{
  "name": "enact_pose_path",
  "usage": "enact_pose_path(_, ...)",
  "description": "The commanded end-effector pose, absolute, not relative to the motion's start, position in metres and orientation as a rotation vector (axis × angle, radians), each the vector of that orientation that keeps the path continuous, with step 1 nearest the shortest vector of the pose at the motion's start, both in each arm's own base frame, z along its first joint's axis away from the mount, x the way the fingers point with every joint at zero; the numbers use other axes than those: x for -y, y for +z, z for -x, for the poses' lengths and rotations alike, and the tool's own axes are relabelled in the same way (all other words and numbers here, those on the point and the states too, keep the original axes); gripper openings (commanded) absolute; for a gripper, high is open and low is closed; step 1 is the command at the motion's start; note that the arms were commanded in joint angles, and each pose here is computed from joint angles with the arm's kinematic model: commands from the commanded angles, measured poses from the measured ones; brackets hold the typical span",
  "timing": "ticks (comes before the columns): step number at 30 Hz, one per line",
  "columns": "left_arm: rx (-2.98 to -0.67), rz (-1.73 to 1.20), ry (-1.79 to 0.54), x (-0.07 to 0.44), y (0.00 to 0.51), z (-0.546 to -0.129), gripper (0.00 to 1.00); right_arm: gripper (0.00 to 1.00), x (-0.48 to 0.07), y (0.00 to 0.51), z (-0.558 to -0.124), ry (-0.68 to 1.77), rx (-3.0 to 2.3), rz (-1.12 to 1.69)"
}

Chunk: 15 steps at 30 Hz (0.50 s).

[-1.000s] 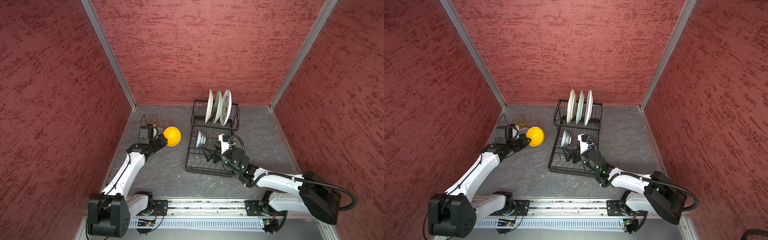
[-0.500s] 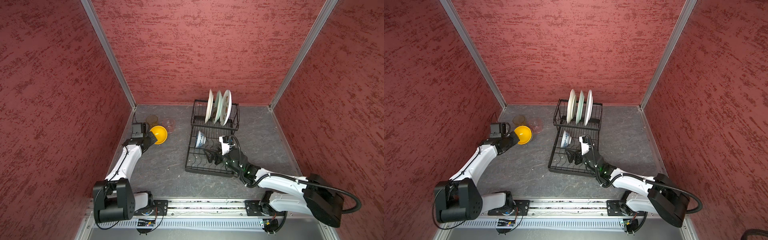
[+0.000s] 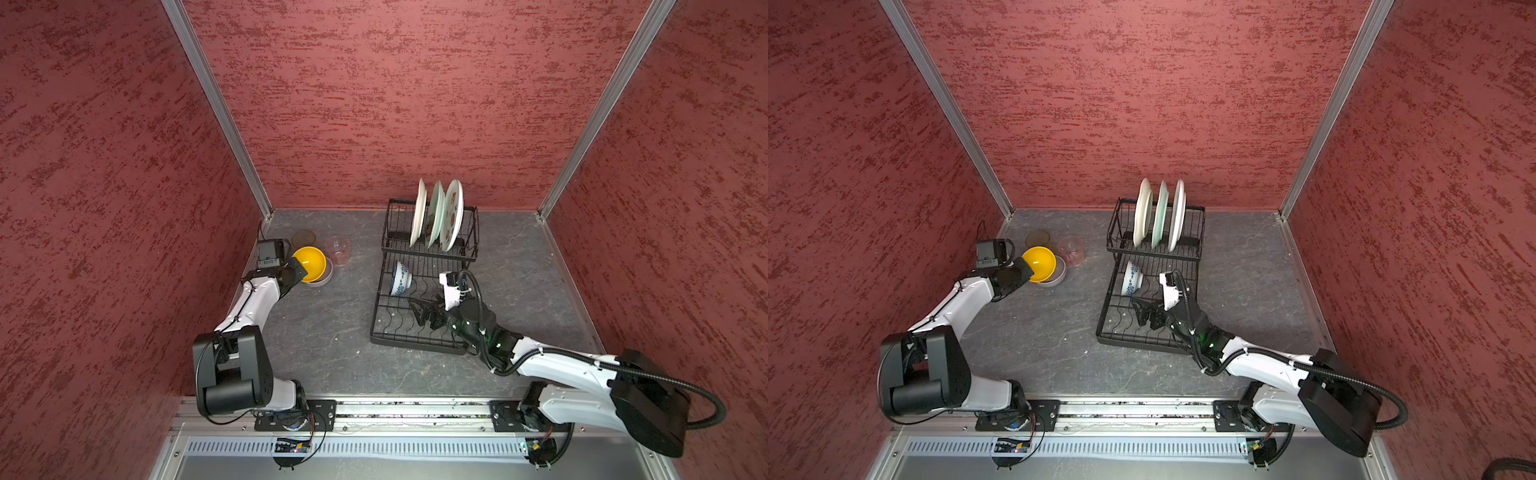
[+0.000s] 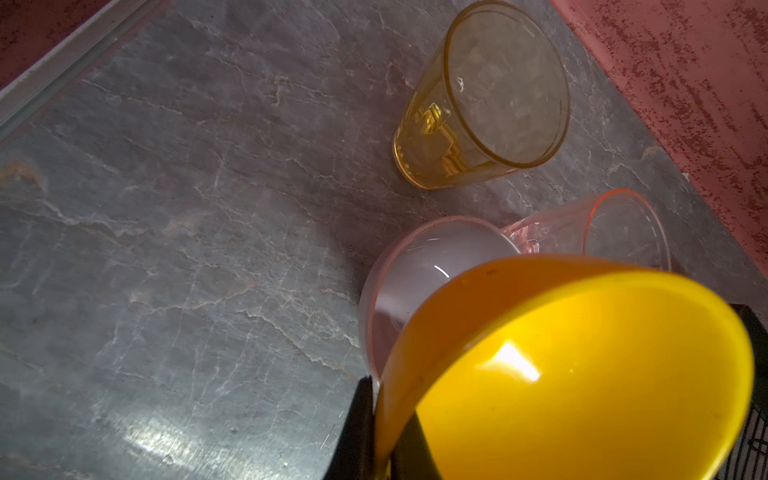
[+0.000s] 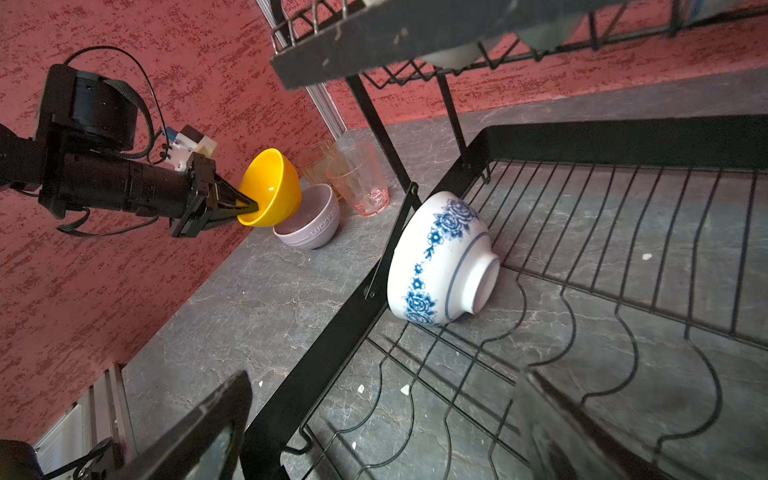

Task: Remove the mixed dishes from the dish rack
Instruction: 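Lower the yellow bowl into the lilac bowl with the left gripper and release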

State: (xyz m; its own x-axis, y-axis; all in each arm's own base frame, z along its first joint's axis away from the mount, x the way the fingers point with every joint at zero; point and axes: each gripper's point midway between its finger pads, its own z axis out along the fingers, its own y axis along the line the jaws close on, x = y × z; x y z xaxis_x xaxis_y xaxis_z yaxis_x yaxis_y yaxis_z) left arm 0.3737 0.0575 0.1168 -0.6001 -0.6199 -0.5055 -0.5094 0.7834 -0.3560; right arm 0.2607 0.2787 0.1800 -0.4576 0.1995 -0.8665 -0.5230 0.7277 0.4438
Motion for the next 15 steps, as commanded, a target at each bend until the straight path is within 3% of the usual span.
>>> enact_pose_path(1,-2.301,0.8,-0.264,-0.056,0.128,-0.391,0.0,0.99,-0.279,0.185,-0.263,0.835,-1.864,0.241)
enact_pose_path(15,-2.369,0.769,-0.263,-0.045,0.111,-0.404,0.0,0.99,-0.277,0.176,-0.267,0.798,-1.893,0.221)
